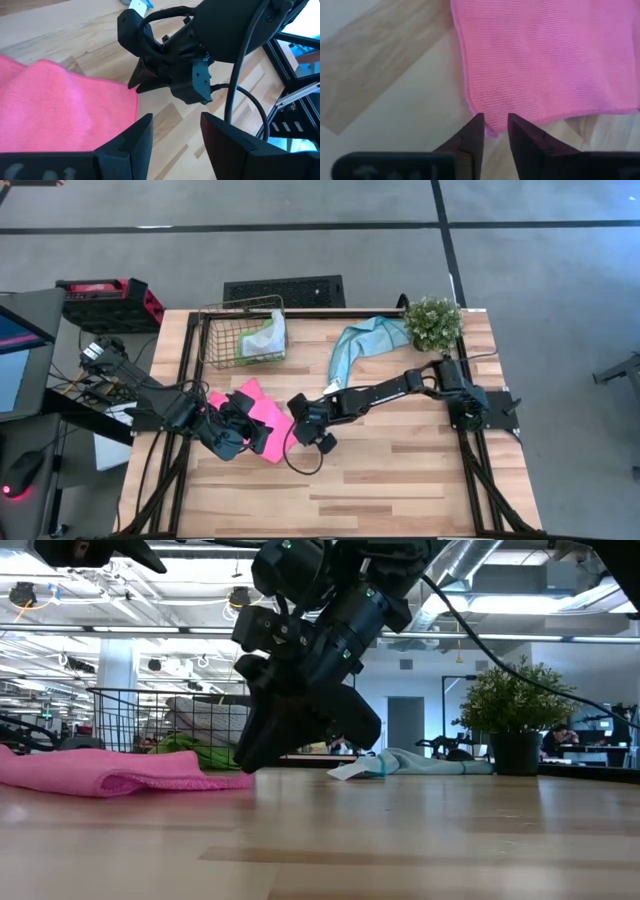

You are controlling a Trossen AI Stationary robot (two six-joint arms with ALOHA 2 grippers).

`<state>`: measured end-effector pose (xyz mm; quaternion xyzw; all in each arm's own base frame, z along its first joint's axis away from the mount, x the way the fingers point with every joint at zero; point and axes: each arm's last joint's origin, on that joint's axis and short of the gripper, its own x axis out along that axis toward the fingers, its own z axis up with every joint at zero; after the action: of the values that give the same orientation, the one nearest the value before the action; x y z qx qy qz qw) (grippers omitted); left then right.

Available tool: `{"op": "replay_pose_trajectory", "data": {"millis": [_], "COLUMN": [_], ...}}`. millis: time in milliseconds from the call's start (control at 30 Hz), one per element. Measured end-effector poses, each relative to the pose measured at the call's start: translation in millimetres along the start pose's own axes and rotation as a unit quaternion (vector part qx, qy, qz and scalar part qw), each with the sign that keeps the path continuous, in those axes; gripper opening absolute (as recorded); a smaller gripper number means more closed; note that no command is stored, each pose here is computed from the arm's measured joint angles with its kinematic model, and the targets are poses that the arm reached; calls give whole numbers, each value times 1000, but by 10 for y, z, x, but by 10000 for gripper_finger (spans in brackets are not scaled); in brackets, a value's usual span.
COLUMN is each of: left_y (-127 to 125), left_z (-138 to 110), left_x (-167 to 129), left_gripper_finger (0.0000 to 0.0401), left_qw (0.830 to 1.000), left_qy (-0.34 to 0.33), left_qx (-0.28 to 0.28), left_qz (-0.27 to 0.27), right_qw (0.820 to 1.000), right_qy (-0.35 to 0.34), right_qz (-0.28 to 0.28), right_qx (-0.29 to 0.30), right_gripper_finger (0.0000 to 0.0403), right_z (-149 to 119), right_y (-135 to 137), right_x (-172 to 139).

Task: Fold microfiber towels
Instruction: Fold the pink microfiber cloth

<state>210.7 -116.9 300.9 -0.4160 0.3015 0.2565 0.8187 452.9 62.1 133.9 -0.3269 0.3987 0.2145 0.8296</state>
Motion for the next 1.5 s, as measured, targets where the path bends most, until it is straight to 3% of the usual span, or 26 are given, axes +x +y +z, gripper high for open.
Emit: {"op": "replay_pose_trajectory", "data": {"millis": [200,700,933,1500], "left_y": [0,0,0,2], "left_z": [-2,-1,-1,-2], "left_x": [0,0,0,0], "left_gripper_finger": [158,158,158,158], "left_qw": [1000,1000,1000,1000], "left_qy": [3,3,4,4], "left_qx": [0,0,0,1], "left_qz": [0,0,0,1], "right_qw": [1000,1000,998,998], "right_qy": [-14,-11,-17,-29], "right_qz": [22,21,67,59], "right_qx": [-8,2,-6,-15], "right_gripper_finger": [91,90,90,90], "right_z": [3,-102,-116,-75], "right_y": [14,-103,-42,-33], "right_x": [0,-4,-9,-2]}}
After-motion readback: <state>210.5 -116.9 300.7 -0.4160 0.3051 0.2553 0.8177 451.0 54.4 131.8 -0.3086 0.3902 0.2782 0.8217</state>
